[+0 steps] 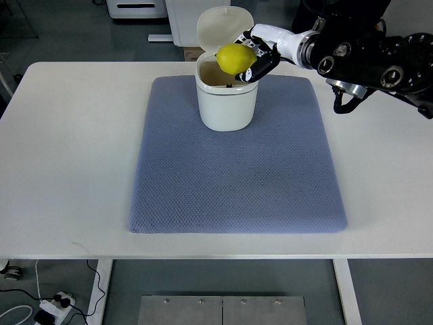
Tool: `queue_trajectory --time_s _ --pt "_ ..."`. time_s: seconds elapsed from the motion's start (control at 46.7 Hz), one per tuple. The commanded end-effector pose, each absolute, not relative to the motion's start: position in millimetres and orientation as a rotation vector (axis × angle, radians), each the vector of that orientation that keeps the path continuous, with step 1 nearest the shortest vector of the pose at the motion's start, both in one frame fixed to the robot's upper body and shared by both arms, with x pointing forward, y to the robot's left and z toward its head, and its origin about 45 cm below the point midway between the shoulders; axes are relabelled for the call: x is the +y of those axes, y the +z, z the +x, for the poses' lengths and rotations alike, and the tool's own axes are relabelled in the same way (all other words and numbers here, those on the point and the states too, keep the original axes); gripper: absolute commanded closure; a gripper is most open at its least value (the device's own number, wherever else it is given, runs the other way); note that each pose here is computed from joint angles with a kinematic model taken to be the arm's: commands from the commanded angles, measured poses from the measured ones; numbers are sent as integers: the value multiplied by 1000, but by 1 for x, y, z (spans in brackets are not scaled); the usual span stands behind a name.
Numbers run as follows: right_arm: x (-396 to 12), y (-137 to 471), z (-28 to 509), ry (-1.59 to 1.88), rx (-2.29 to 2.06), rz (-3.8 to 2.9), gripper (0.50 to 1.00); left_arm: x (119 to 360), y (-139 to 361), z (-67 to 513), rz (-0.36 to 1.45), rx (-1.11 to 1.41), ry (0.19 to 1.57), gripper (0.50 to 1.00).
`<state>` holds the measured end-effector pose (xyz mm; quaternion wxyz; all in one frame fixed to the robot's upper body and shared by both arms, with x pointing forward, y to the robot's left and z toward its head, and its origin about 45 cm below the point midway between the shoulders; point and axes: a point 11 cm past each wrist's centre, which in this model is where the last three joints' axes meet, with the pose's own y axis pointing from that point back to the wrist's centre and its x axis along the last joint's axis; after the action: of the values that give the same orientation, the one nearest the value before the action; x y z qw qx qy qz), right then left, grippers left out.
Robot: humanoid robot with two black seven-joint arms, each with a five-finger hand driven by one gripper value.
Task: Put lemon in trash with right hand
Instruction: 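Carry the lemon with the right hand over the white bin opening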
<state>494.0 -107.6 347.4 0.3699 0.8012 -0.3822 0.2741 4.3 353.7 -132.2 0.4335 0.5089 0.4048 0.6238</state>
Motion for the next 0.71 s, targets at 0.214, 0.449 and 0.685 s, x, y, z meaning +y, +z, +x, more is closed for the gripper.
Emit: queue_trajectory --time_s 0.214,0.449,0.685 --pt "-111 338 499 691 -1000 2036 1000 354 -132 4 1268 1009 1554 500" --pt "-110 339 499 691 -1001 2036 842 354 -132 4 1268 1009 1554 500" --pt "-107 347 500 690 -1019 2048 695 354 -132 4 1268 1009 1554 500"
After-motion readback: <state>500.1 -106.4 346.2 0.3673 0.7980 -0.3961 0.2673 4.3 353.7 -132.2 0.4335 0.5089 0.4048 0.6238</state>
